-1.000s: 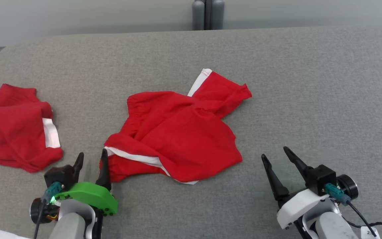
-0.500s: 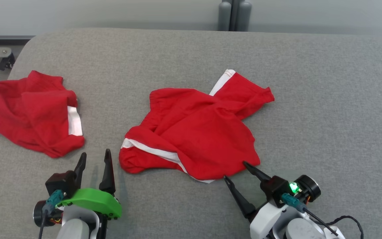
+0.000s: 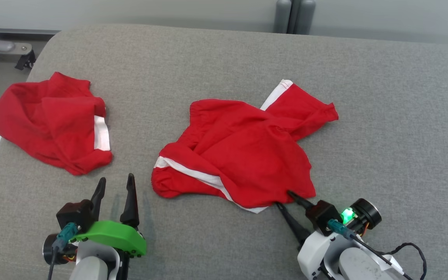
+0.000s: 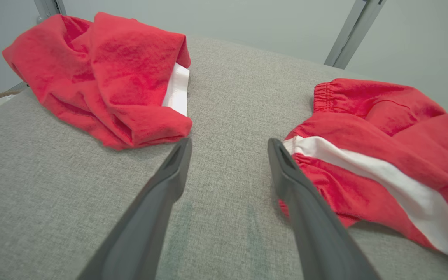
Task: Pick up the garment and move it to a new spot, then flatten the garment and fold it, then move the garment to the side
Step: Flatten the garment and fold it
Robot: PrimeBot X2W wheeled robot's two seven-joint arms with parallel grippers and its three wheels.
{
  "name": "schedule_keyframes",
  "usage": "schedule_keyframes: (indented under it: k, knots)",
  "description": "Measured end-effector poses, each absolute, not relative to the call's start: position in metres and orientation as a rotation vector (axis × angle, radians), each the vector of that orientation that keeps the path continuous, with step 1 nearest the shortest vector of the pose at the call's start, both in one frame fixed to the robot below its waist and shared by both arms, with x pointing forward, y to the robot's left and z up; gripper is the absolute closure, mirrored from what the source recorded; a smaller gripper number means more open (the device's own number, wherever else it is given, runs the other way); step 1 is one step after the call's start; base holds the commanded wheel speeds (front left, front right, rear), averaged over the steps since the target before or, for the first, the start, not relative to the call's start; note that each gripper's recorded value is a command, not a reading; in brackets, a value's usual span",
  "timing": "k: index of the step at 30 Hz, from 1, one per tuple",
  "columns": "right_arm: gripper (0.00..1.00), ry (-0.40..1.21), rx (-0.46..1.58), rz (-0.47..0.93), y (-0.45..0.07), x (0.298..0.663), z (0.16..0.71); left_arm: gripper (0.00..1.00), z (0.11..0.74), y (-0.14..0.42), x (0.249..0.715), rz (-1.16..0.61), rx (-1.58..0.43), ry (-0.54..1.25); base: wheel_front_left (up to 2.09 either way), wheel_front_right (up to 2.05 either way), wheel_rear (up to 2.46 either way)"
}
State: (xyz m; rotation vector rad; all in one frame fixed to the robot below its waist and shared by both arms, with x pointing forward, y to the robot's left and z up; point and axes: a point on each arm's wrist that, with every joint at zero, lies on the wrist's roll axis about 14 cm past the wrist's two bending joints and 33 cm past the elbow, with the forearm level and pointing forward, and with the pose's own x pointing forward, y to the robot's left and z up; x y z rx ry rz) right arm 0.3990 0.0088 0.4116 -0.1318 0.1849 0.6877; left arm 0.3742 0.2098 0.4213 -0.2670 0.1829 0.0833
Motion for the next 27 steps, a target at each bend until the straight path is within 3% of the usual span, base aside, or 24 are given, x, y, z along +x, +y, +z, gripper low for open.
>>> schedule_keyframes:
  k: [12,27]
  knots:
    - [1.00,0.060,-0.083,0.565,-0.020,0.419,0.455,0.00,0.427,0.187,0.376,0.015,-0.283,0.169,0.00,0.00,0.00]
    - [1.00,-0.062,-0.159,0.396,-0.105,0.435,0.500,0.00,0.432,0.147,0.381,-0.100,-0.305,0.164,0.00,0.00,0.00]
